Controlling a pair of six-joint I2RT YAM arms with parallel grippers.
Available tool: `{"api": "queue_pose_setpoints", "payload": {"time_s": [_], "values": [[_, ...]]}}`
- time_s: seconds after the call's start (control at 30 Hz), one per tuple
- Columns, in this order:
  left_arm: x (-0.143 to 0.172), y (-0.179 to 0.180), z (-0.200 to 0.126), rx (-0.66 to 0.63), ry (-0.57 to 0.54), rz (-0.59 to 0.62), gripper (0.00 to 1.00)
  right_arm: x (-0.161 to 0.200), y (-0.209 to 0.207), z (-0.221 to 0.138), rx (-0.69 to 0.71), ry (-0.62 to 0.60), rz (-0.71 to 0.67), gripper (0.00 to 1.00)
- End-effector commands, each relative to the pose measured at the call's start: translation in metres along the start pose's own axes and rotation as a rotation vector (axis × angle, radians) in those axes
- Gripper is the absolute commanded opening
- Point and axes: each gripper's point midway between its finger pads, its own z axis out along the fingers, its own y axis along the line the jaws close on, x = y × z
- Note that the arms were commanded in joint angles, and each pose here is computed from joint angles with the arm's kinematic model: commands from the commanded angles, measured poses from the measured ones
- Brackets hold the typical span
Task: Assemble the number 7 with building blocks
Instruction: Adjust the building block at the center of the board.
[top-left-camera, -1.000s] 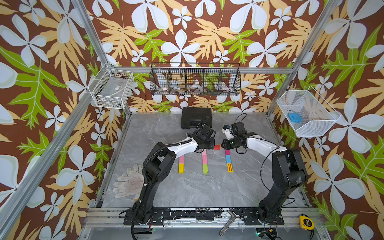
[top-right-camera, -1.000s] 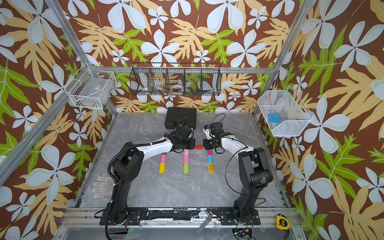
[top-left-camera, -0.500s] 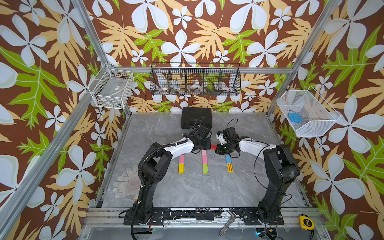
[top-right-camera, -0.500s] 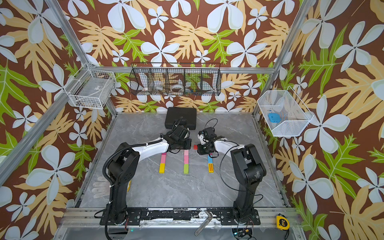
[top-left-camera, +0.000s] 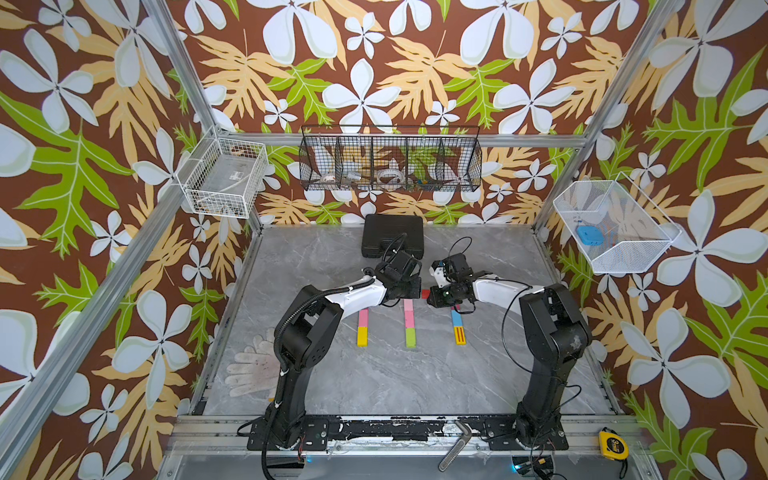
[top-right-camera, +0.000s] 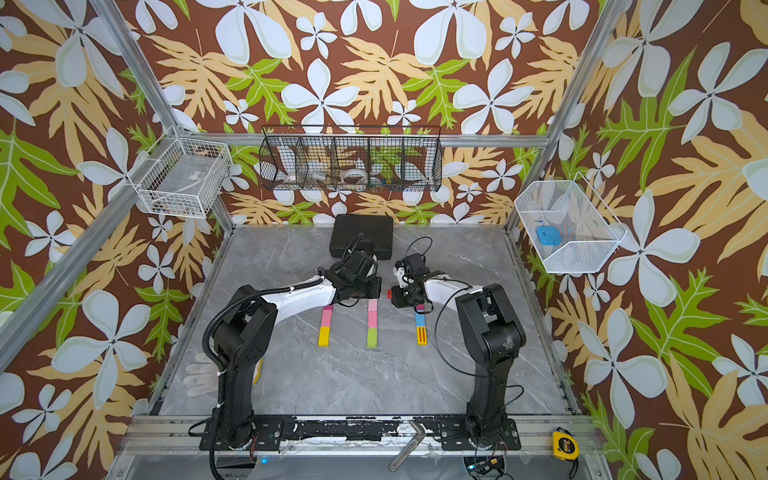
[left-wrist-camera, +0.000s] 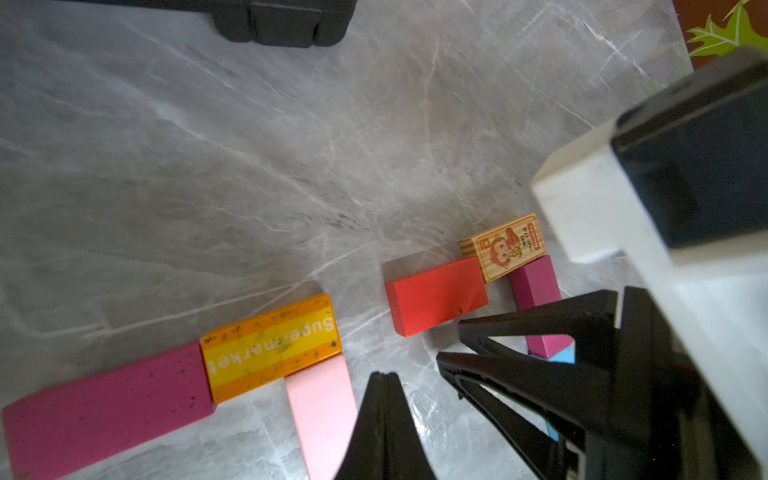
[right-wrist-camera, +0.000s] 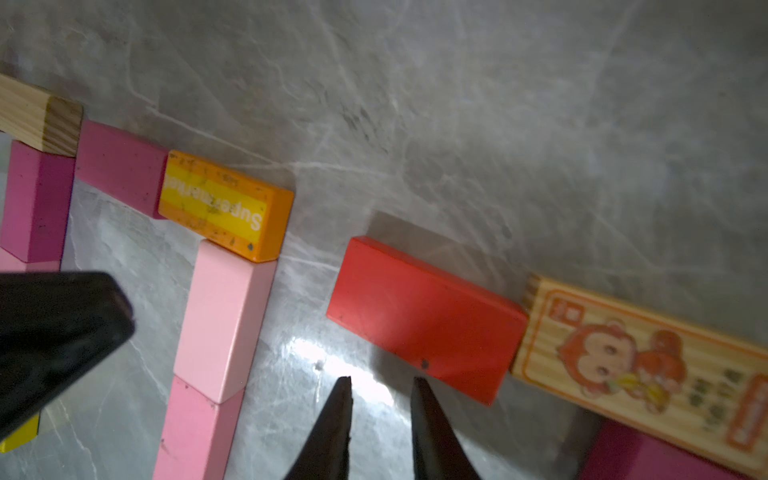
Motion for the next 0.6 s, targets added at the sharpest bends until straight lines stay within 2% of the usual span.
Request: {"api": "queue_pose_setpoints", "payload": {"time_s": [0.0, 0.57], "values": [[-0.0052, -0.0018, -0.0028, 0.012, -0.015, 0.000, 0.04, -0.0042, -0.0004, 0.0024, 0.003, -0.010, 0.008, 0.26], [-0.0034, 0.0004, -0.0047, 0.011, -0.010, 0.002, 0.04, -0.0093, -0.0007, 0.0060, 0.003, -0.017, 0.009, 0.26]]}}
